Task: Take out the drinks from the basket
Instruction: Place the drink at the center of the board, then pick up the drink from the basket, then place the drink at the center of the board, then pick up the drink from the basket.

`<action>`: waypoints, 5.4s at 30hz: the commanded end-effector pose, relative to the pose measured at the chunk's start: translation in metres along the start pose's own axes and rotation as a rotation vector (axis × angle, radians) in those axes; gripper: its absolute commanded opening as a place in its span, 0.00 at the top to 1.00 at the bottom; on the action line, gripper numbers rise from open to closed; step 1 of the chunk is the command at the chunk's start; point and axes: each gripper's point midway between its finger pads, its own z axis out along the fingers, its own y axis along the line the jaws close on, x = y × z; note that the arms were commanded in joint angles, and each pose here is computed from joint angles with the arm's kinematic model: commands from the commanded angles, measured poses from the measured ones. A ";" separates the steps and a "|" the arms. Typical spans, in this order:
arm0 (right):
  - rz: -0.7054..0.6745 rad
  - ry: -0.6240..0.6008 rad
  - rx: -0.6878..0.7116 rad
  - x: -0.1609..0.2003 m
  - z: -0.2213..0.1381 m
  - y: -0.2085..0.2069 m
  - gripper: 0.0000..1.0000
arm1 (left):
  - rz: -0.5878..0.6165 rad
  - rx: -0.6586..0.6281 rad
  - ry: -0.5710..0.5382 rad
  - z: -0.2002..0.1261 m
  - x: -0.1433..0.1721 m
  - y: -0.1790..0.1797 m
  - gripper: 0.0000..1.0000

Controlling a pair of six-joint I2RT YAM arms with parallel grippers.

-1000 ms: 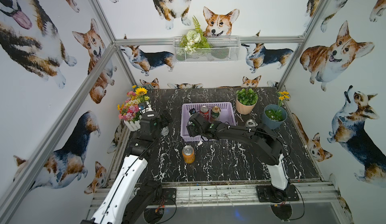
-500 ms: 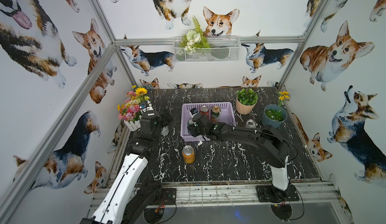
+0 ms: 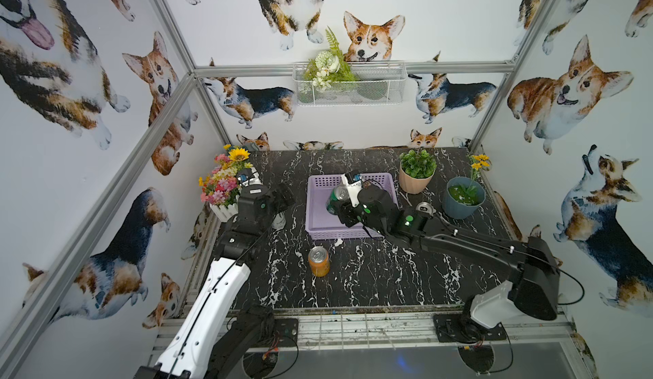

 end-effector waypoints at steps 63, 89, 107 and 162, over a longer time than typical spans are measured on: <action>0.206 0.189 0.373 0.051 0.119 -0.181 0.17 | 0.009 0.051 0.015 0.006 0.002 -0.011 0.00; 0.163 0.070 0.277 0.055 0.141 -0.179 0.36 | 0.013 0.042 0.030 0.013 0.009 -0.008 0.00; 0.149 -0.148 0.224 -0.041 0.032 -0.146 0.43 | 0.042 0.127 0.087 0.020 0.018 -0.026 0.00; 0.215 -0.065 0.239 0.117 -0.107 -0.099 0.00 | 0.422 0.036 0.323 0.170 0.171 -0.164 0.04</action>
